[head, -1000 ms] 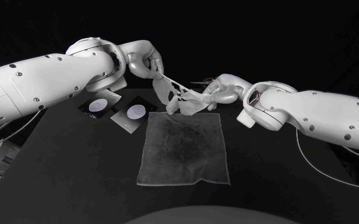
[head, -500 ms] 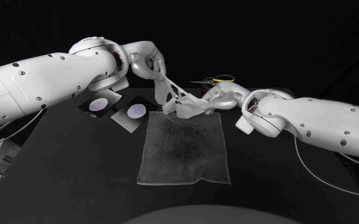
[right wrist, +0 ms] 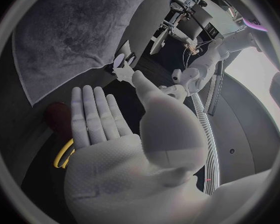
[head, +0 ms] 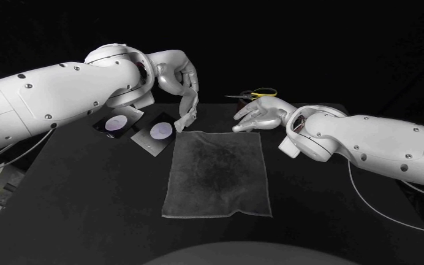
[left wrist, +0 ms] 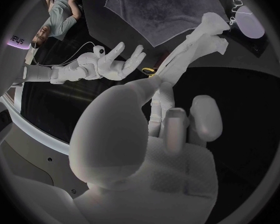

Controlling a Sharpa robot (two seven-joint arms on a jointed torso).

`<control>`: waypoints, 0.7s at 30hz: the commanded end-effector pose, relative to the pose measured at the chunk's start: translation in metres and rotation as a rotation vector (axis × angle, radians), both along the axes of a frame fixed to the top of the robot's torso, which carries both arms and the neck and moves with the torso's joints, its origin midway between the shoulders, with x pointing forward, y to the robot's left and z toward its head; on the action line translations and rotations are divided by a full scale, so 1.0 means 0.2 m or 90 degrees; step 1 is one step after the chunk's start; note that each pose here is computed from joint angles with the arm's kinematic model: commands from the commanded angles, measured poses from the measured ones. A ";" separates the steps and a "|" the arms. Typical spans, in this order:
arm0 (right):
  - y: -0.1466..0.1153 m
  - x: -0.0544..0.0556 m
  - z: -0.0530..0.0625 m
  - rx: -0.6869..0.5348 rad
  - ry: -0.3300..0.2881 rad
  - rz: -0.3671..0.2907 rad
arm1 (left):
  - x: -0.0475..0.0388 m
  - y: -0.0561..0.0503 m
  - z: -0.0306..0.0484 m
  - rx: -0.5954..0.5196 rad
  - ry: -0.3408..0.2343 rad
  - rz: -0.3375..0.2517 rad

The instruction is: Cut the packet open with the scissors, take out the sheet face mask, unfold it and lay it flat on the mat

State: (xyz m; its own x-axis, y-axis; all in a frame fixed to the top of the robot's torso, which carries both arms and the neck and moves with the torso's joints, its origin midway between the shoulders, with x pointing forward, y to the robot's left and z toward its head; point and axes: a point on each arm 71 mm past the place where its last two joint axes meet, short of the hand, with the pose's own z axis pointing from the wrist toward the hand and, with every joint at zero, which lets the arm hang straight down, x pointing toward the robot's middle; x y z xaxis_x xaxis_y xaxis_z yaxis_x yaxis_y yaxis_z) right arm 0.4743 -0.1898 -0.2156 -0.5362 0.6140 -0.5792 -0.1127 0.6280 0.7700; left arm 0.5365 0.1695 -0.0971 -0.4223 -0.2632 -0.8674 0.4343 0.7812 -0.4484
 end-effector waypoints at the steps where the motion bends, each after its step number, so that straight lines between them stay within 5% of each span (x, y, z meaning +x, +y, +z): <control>1: -0.01 0.00 -0.01 -0.026 -0.007 0.012 | -0.011 -0.02 -0.009 0.011 0.021 -0.011; 21: 0.22 0.02 0.14 0.166 -0.224 -0.003 | -0.041 -0.09 -0.059 0.059 0.077 -0.032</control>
State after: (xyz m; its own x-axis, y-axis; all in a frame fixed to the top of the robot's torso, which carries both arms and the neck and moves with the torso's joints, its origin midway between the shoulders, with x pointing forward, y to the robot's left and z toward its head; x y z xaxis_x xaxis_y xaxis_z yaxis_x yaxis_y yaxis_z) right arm 0.4775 -0.1470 -0.1950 -0.4115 0.7211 -0.5574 -0.3313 0.4514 0.8285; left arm 0.5301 0.1548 -0.1068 -0.5024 -0.1852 -0.8446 0.4298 0.7941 -0.4297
